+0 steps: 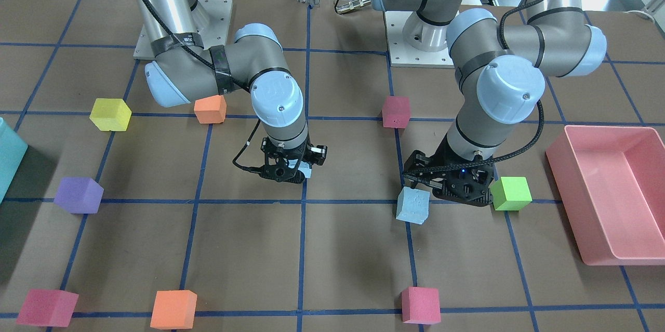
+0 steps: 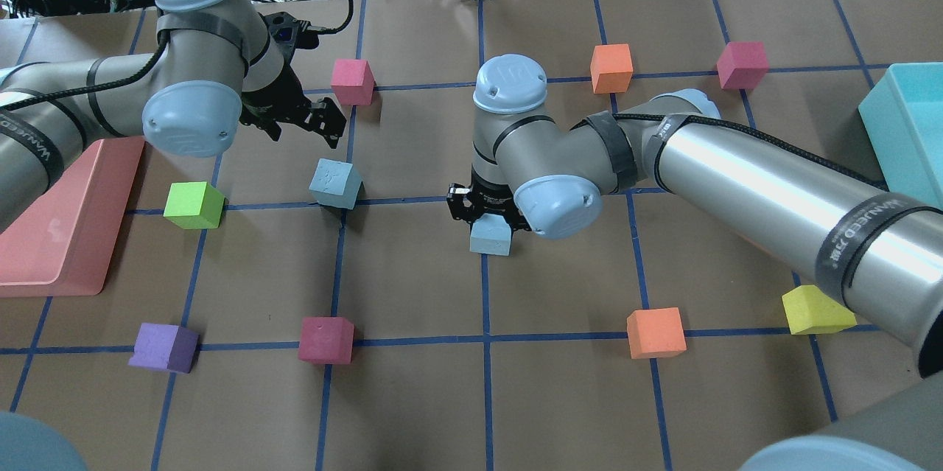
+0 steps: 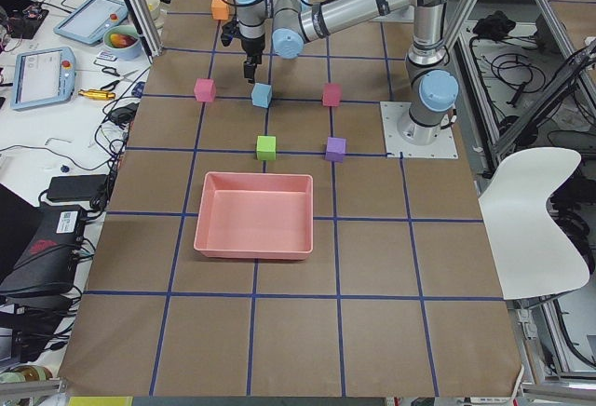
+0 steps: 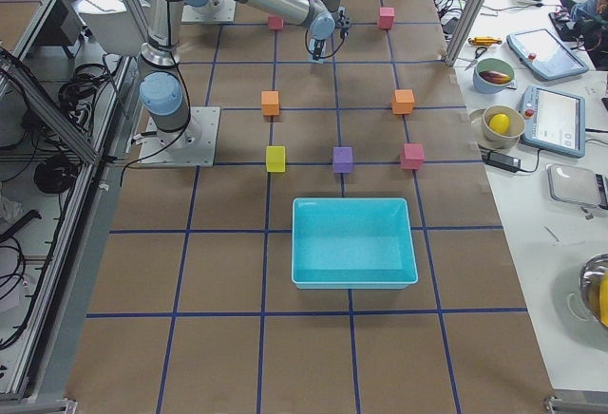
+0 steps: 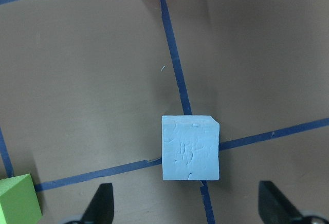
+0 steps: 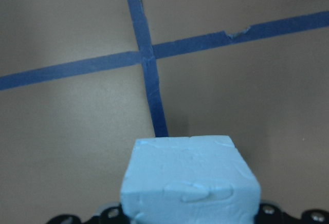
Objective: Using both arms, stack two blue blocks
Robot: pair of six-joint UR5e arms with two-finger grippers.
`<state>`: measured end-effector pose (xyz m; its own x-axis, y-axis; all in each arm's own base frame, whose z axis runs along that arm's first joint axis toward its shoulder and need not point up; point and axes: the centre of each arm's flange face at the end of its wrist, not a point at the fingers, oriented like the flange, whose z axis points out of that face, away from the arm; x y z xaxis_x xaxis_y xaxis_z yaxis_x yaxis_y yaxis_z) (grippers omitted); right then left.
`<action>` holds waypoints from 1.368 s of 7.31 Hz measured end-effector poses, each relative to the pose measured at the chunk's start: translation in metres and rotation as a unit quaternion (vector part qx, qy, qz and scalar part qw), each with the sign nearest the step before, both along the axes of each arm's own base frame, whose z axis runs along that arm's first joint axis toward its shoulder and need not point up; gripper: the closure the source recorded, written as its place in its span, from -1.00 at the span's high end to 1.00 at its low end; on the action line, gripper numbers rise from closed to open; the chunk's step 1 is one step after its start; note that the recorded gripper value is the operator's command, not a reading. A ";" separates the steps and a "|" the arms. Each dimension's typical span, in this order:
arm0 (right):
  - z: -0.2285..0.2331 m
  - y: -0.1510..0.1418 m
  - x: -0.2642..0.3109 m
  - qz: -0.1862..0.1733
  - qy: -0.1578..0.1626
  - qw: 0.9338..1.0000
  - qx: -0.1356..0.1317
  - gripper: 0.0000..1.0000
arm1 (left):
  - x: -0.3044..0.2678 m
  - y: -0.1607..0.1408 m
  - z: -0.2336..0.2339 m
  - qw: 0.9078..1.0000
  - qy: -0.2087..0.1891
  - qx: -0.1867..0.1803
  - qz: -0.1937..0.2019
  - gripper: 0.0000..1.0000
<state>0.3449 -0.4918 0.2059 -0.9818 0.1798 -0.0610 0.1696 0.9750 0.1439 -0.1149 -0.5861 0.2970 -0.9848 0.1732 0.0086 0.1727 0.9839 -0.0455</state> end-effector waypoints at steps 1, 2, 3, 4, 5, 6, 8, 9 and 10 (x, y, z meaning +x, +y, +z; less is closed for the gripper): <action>-0.004 0.004 0.004 0.004 -0.001 1.000 0.002 -1.00 | -0.002 -0.002 -0.017 1.000 0.006 0.004 0.026 1.00; -0.008 0.006 0.009 0.009 -0.003 1.000 0.002 -1.00 | -0.005 -0.002 -0.036 0.999 0.014 0.006 0.047 1.00; -0.012 0.006 0.012 0.011 -0.004 1.000 -0.001 -0.88 | -0.006 0.001 -0.056 0.998 0.017 0.007 0.055 1.00; -0.014 0.006 0.013 0.013 -0.005 1.000 -0.004 -0.12 | -0.006 0.008 -0.075 0.998 0.018 0.012 0.055 1.00; -0.014 0.004 0.014 0.016 -0.007 1.000 -0.011 0.99 | -0.006 0.015 -0.090 0.998 0.016 0.021 0.050 0.80; -0.014 0.002 0.015 0.018 -0.009 1.000 -0.021 1.00 | -0.006 0.020 -0.098 0.998 0.016 0.027 0.046 -0.22; -0.014 -0.001 0.015 0.017 -0.010 0.999 -0.033 1.00 | -0.005 0.022 -0.102 0.999 0.016 0.029 0.041 -1.00; -0.012 -0.003 0.014 0.017 -0.010 0.999 -0.036 1.00 | -0.005 0.021 -0.100 0.999 0.016 0.027 0.040 -1.00; -0.002 -0.008 0.011 0.015 -0.009 0.999 -0.044 1.00 | -0.006 0.019 -0.091 0.999 0.017 0.016 0.041 -1.00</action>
